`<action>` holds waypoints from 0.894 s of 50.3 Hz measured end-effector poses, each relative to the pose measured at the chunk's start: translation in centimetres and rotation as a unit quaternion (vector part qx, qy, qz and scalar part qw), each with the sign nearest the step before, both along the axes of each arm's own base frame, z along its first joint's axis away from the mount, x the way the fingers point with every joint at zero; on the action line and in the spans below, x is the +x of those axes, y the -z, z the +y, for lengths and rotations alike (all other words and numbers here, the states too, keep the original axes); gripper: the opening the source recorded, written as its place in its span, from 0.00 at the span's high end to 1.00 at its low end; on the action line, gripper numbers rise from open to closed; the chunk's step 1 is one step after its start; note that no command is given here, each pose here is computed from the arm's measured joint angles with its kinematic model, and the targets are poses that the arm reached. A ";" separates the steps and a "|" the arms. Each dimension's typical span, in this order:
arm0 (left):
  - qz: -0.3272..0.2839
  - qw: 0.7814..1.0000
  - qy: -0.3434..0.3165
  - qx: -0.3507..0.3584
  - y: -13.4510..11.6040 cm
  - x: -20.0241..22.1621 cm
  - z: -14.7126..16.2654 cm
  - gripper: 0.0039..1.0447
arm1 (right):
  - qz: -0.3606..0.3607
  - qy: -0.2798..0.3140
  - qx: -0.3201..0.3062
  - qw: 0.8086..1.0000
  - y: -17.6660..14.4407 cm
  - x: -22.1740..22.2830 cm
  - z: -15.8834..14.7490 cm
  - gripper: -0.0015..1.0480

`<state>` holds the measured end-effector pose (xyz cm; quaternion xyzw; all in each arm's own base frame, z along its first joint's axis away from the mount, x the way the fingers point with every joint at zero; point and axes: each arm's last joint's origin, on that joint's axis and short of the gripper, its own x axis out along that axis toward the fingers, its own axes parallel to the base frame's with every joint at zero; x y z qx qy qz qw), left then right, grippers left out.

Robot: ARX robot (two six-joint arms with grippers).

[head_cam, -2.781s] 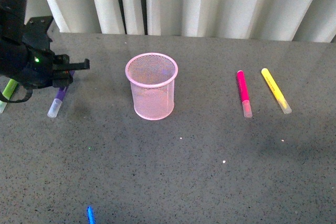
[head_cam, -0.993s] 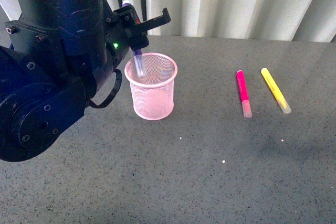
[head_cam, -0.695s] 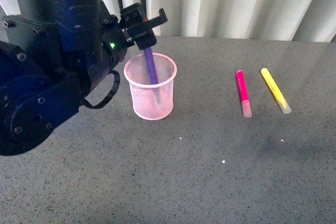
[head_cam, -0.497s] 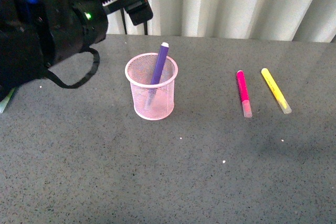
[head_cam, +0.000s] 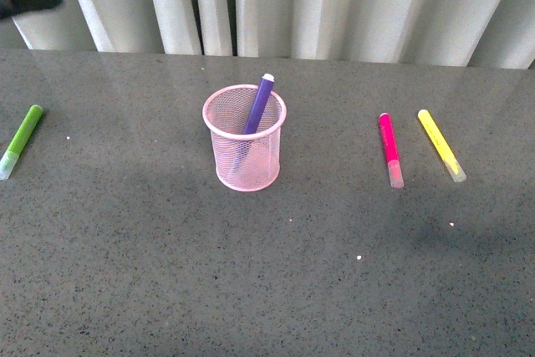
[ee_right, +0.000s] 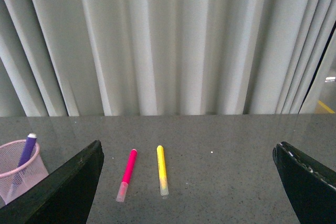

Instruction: Insert purple and pink pens into pink cup

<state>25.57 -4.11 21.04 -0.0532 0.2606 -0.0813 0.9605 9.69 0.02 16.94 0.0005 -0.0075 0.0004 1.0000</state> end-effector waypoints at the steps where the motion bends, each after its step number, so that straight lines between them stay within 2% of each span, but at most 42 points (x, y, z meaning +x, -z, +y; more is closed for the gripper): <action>1: -0.003 1.000 -0.001 0.000 -0.1 -0.1 0.1 0.06 | 0.000 0.000 0.000 1.000 0.0 0.0 0.0 0.07; 7: -0.023 1.000 -0.002 0.017 0.0 -0.1 -0.1 0.08 | 0.000 -0.001 0.000 1.000 0.0 0.0 0.0 0.07; 9: -0.097 0.993 -0.041 0.045 0.8 -0.3 0.1 0.17 | 0.000 -0.001 0.000 1.000 0.0 0.0 0.0 0.07; 12: -0.154 0.985 -0.064 0.052 1.8 -1.2 0.5 0.26 | 0.000 0.000 0.000 1.000 0.0 0.0 0.0 0.07; 14: -0.210 0.974 -0.075 0.048 2.0 -2.3 1.0 0.36 | 0.000 0.000 0.000 1.000 0.0 0.0 0.0 0.07; 18: -0.259 0.961 -0.082 0.043 1.4 -3.8 1.6 0.53 | 0.000 0.000 0.000 1.000 0.0 0.0 0.0 0.07; 33: -0.254 0.962 -0.082 0.049 2.9 -7.0 2.8 0.96 | 0.000 0.000 0.000 1.000 0.0 0.0 0.0 0.07; 45: -0.255 0.962 -0.082 0.050 3.5 -9.1 4.0 0.97 | 0.000 0.000 0.000 1.000 0.0 0.0 0.0 0.07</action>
